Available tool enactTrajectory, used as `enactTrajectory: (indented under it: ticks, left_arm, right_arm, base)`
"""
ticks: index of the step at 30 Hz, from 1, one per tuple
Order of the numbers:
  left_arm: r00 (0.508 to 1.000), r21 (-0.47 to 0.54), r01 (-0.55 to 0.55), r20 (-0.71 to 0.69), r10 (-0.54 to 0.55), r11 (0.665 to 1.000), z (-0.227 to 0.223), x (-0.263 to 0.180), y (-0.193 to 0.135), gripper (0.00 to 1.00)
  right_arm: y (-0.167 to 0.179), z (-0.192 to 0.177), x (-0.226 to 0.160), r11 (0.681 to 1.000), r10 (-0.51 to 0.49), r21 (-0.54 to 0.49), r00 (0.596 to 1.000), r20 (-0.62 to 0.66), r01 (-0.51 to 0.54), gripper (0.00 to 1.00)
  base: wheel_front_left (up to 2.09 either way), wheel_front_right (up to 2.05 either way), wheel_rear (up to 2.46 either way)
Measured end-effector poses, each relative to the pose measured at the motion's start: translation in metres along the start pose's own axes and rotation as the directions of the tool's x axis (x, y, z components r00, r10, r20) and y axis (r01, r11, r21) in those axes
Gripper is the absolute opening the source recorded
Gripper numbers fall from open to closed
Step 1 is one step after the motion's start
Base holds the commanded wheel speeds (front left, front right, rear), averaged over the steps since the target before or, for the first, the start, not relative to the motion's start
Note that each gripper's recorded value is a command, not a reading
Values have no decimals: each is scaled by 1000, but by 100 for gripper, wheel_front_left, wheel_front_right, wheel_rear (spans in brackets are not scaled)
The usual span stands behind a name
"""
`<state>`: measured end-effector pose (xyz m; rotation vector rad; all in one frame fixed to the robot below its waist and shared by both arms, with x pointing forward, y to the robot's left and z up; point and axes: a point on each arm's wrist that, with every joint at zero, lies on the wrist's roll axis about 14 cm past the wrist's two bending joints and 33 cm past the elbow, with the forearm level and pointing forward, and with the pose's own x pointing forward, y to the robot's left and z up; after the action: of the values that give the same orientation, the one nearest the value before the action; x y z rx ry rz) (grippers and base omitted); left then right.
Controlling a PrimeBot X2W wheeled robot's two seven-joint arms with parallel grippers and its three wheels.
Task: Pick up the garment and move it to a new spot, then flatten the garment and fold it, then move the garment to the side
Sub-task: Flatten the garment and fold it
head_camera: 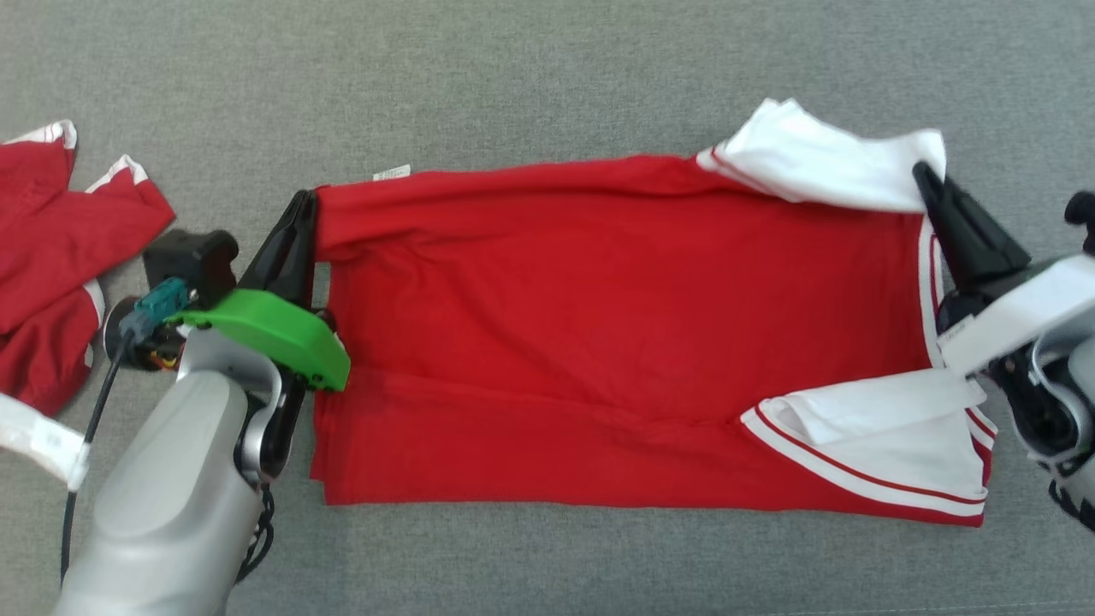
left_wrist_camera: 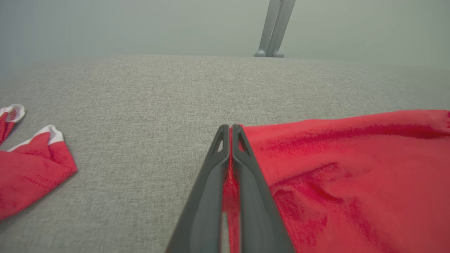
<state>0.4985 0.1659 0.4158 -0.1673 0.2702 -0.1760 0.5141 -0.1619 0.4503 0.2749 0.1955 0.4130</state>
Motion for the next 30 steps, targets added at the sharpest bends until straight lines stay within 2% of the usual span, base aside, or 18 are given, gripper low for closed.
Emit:
enactTrajectory:
  ticks: [4, 7, 15, 16, 17, 18, 21, 25, 30]
  left_arm:
    - [999, -12, -16, 28, 16, 1000, 1, -22, -3, 0]
    - [1000, -23, -13, 26, 13, 1000, -1, -37, -10, 0]
    - [995, -81, -43, -93, 35, 996, -33, -75, -21, 0]
    - [993, -81, -46, -110, 37, 996, -37, -78, -20, 6]
    - [992, -83, -47, -118, 38, 995, -39, -80, -20, 40]
    - [991, -87, -51, -129, 40, 995, -42, -82, -21, 100]
    - [990, -99, -65, -133, 52, 993, -45, -87, -23, 100]
    - [994, -126, -109, -28, 106, 986, -27, -92, -21, 100]
    - [984, -55, -136, 110, 141, 989, 5, -99, -21, 100]
  right_arm:
    - [2, -5, -38, 996, -55, 75, 998, 33, 52, 0]
    - [3, -23, -69, 986, -107, 127, 994, 12, 105, 0]
    - [7, -56, -123, 959, -209, 186, 977, -42, 213, 0]
    - [9, -59, -125, 959, -211, 185, 976, -47, 216, 21]
    - [9, -60, -127, 959, -214, 182, 976, -46, 218, 66]
    - [9, -59, -127, 959, -218, 176, 975, -40, 221, 100]
    - [10, -43, -124, 968, -221, 127, 975, 17, 217, 100]
    - [20, -11, -119, 980, -200, 33, 970, 135, 198, 100]
    - [26, 28, -126, 970, -206, -73, 942, 266, 233, 100]
  base:
    - [0, 0, 0]
    - [0, 0, 0]
    - [0, 0, 0]
    - [0, 0, 0]
    - [0, 0, 0]
    - [0, 0, 0]
    - [0, 0, 0]
    - [0, 0, 0]
    - [0, 0, 0]
